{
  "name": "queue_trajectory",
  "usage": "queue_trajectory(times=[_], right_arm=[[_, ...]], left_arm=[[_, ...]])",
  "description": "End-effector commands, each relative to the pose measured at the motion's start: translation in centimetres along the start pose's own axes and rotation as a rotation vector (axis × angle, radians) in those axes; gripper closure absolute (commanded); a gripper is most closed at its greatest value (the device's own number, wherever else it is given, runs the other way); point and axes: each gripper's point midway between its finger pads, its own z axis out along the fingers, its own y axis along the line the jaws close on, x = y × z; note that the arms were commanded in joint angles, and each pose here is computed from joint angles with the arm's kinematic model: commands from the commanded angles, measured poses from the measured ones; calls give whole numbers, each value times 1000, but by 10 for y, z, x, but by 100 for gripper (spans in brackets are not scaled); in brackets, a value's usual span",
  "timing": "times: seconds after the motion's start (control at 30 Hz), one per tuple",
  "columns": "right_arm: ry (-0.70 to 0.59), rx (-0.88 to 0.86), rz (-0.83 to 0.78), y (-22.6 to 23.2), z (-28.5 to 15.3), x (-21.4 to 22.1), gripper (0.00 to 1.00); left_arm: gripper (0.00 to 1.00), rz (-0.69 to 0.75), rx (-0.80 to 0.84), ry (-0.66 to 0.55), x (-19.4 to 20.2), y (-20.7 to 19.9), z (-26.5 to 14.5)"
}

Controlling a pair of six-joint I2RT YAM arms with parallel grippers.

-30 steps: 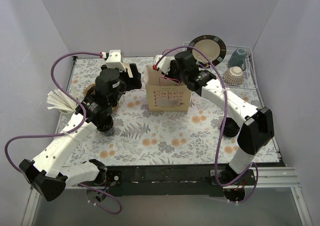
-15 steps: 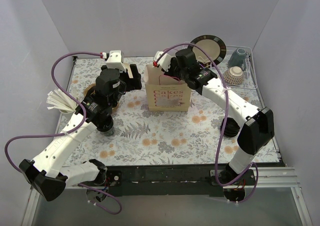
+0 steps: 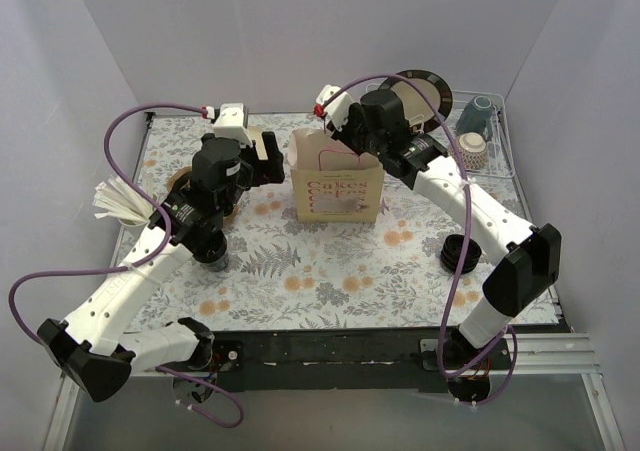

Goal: Pack the takeout coffee

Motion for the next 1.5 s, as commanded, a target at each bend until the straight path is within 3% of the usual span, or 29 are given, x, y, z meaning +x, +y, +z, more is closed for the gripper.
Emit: queue_trajectory(times=[0.0, 0.23, 0.33, 0.5, 0.57, 0.7, 0.93, 1.1, 1.27, 1.47], right_arm=[[-143, 140, 146, -43, -43, -56, 73], [-186, 165, 387, -51, -83, -74, 62], [-205, 182, 485, -52, -100, -77, 54], [-176, 156, 616, -41, -120, -70, 38], [-177, 108, 622, -31, -126, -69, 2], [-171, 70, 651, -17, -138, -60, 1], [-181, -82, 707, 22, -151, -49, 1], [-180, -135, 708, 39, -154, -39, 14], [-211, -92, 665, 33, -165, -36, 15], [-210, -76, 646, 30, -166, -34, 15]], left_arm=[[13, -33, -25, -13, -18, 4, -11], [5, -7, -178, -55, -39, 29, -14], [6, 3, -233, -53, -46, 37, -13], [14, -15, -465, 60, -36, 87, -13], [19, -19, -566, 125, -26, 111, -13], [33, -102, -791, 85, -43, 177, -33], [31, -215, -977, 103, -38, 248, -60], [41, -206, -989, 188, -4, 255, -53], [48, -249, -940, 250, 21, 262, -34], [50, -265, -947, 292, 32, 263, -27]])
